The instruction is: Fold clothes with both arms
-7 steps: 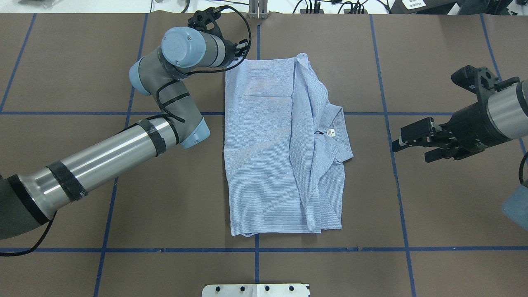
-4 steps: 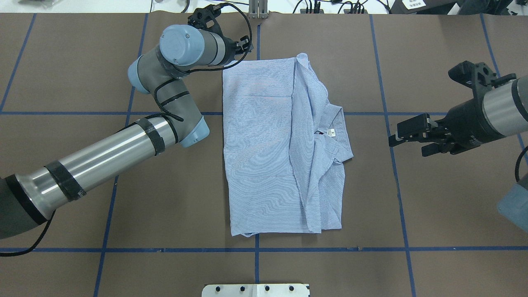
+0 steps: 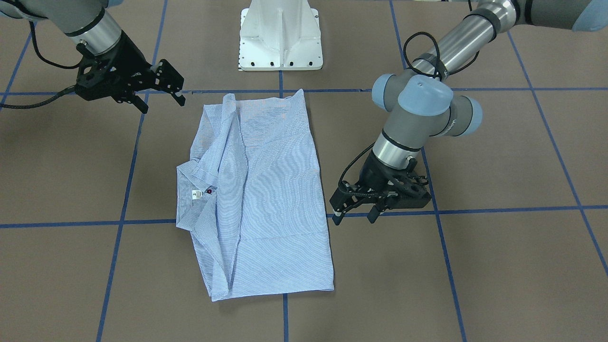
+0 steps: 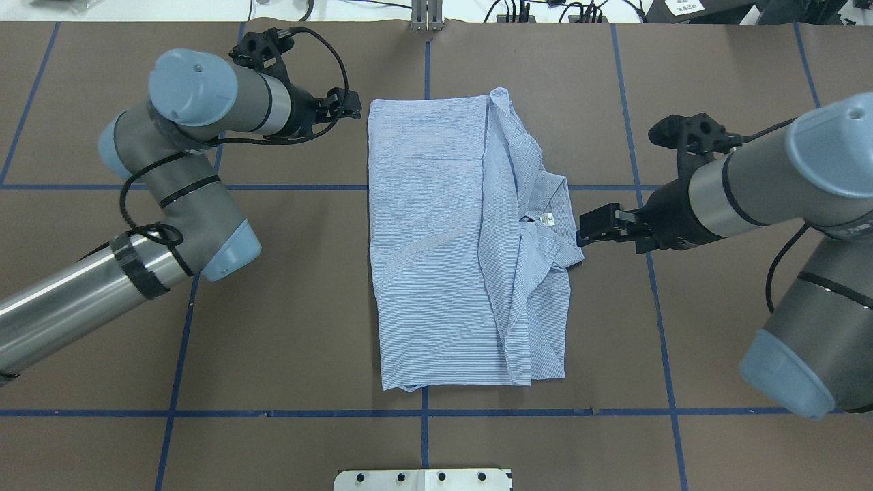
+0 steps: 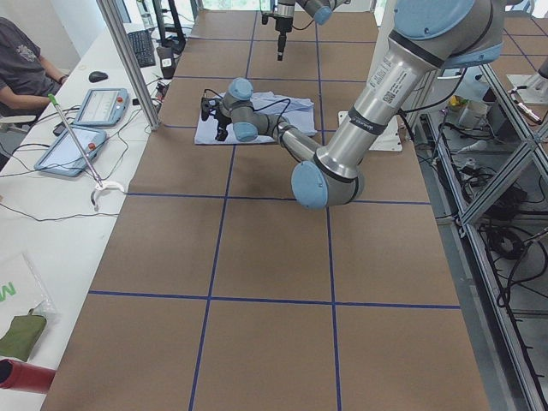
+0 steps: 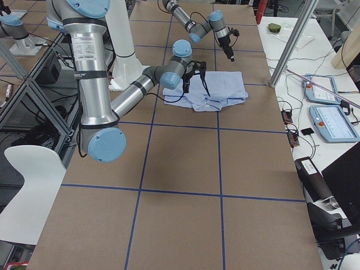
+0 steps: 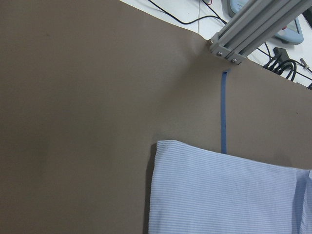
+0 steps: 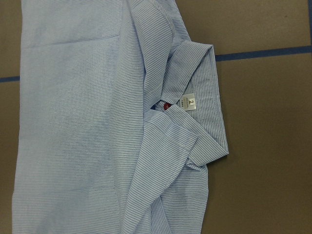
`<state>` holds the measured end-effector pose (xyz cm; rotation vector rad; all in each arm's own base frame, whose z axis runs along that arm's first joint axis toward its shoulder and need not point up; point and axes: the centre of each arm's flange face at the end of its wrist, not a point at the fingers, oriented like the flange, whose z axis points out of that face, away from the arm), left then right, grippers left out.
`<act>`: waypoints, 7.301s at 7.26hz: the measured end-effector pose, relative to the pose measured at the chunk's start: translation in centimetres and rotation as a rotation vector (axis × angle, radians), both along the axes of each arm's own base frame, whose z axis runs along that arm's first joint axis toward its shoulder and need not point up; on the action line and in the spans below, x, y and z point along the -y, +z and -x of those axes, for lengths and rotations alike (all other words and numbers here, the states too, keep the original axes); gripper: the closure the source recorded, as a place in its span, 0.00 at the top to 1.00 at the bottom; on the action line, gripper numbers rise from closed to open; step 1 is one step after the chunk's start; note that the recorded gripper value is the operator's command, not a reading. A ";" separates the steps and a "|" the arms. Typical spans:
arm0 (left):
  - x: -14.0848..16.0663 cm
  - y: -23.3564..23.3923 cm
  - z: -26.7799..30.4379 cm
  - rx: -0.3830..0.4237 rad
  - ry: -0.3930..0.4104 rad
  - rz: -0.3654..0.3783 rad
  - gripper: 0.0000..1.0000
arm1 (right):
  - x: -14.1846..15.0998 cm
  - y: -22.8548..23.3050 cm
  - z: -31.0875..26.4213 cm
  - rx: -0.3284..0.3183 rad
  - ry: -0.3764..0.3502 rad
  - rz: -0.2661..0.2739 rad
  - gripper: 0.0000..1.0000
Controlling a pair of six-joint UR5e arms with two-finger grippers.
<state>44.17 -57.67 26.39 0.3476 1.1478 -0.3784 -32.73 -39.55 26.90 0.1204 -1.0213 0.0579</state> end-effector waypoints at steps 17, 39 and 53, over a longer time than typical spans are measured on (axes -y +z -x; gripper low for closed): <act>-11.1 0.4 5.6 0.059 0.130 0.020 1.00 | 2.0 0.8 24.7 -0.544 -0.156 -0.215 1.00; -11.4 -5.8 4.0 -0.011 0.102 -0.034 1.00 | 16.3 8.6 14.0 -0.516 -0.112 -0.389 1.00; -28.0 -5.2 -9.7 -0.032 0.272 0.219 0.99 | 5.5 6.8 -2.9 -0.140 -0.105 -0.146 1.00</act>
